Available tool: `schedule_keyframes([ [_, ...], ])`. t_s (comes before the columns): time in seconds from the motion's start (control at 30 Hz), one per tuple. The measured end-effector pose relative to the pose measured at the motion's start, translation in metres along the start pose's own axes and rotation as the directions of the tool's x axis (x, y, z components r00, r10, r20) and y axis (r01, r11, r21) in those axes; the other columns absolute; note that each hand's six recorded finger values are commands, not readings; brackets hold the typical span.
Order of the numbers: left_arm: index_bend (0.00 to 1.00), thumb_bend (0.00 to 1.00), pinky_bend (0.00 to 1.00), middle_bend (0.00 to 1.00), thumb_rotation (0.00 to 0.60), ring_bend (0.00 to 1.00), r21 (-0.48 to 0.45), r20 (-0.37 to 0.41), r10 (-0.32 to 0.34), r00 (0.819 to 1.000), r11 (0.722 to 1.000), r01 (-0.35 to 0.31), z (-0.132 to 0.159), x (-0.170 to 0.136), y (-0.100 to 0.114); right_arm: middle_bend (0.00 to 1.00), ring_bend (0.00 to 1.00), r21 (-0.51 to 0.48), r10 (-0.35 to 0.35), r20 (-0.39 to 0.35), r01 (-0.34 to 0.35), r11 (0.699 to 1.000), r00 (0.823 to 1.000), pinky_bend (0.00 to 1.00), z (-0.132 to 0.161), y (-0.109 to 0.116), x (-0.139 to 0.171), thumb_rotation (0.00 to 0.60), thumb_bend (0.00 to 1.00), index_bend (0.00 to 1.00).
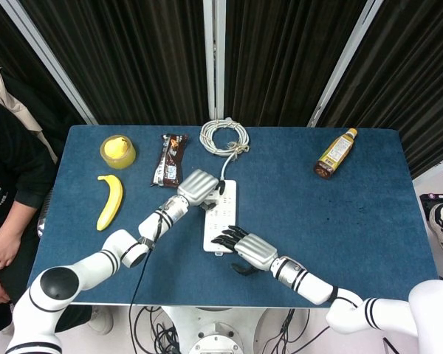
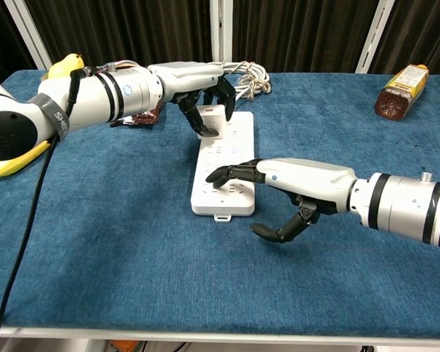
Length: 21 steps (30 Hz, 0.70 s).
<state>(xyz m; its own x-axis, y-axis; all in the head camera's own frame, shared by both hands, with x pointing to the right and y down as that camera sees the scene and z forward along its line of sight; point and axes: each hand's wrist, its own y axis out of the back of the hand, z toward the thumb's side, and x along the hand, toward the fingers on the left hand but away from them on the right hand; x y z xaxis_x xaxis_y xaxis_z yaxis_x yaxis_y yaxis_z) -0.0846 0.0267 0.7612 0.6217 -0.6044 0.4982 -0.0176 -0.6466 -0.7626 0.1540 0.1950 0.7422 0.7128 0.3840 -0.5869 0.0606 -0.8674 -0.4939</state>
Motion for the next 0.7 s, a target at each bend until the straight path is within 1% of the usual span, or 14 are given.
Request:
schedule_keyframes([
  [0.2,0.60,0.35,0.67,0.65,0.600,0.54,-0.038,0.000,0.020,1.000,0.999,-0.020,-0.0047,0.0000,0.0024,0.14,0.00,-0.029,-0.002,-0.004,0.002,1.000,1.000,0.00,0.0002,-0.0005,0.0003,0.600,0.42,0.10],
  [0.43,0.61,0.36,0.67,0.66,0.600,0.54,-0.028,0.014,0.048,0.999,0.998,-0.048,-0.0072,-0.0022,0.0065,0.14,0.00,-0.055,0.001,0.000,-0.001,0.999,1.000,0.00,-0.0026,-0.0010,0.0021,0.600,0.42,0.10],
  [0.6,0.65,0.37,0.70,0.71,0.600,0.59,-0.021,0.019,0.057,0.998,0.998,-0.056,-0.0090,-0.0037,0.0060,0.14,0.00,-0.072,0.003,0.004,-0.003,0.997,1.000,0.00,-0.0043,-0.0015,0.0025,0.600,0.42,0.10],
  [0.7,0.68,0.37,0.72,0.73,0.600,0.61,-0.014,0.024,0.049,0.998,0.999,-0.049,-0.0092,-0.0047,0.0031,0.14,0.00,-0.080,0.005,0.004,-0.004,0.997,1.000,0.00,-0.0051,-0.0016,0.0028,0.600,0.42,0.10],
])
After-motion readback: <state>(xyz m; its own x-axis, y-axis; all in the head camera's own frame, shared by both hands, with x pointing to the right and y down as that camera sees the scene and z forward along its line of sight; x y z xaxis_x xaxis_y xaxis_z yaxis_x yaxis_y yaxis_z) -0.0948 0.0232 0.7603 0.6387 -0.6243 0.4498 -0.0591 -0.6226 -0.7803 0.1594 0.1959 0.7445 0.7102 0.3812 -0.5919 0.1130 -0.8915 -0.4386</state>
